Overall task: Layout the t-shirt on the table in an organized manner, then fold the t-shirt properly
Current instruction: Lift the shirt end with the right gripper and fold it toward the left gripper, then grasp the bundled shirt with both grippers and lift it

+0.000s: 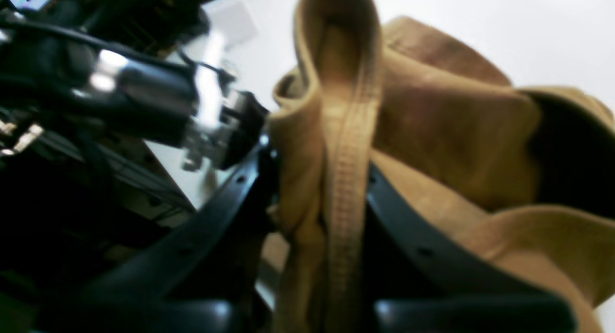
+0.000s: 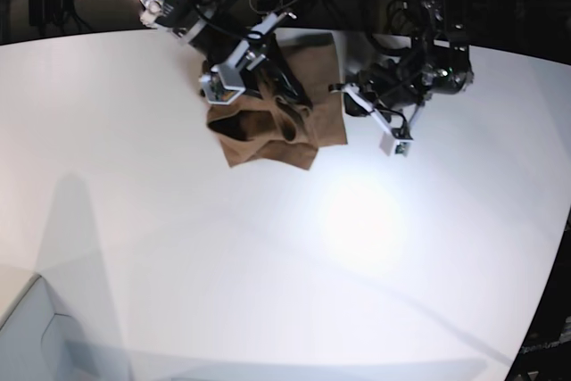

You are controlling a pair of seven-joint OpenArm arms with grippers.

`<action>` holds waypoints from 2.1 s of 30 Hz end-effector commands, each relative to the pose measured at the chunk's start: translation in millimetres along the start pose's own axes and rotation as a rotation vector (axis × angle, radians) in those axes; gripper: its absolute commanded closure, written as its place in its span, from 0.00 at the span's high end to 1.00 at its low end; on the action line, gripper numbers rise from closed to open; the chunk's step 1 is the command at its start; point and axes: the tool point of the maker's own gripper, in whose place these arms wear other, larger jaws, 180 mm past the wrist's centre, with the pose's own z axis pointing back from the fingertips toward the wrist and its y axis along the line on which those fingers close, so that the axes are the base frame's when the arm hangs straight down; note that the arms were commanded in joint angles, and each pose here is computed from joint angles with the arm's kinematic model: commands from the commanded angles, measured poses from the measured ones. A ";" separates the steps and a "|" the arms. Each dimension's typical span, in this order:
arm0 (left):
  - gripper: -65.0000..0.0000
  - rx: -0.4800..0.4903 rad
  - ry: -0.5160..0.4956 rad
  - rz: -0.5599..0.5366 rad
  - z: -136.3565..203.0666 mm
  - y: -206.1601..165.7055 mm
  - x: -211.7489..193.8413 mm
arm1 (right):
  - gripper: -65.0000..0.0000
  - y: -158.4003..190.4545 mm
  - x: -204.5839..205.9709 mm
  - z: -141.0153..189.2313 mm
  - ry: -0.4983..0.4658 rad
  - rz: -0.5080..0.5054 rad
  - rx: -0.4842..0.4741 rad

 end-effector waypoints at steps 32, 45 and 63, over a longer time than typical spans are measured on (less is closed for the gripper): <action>0.01 0.217 0.055 -0.006 45.1 83.4 -13.4 | 0.59 31.9 35.0 -20.5 -0.044 0.091 0.138; 0.01 0.258 -0.026 0.003 71.0 98.0 4.3 | 0.59 -24.7 34.1 6.3 -0.011 0.133 -0.015; 0.76 -0.329 -0.231 0.193 122.9 -24.6 25.2 | 0.59 -56.6 35.1 25.7 0.005 0.154 -0.108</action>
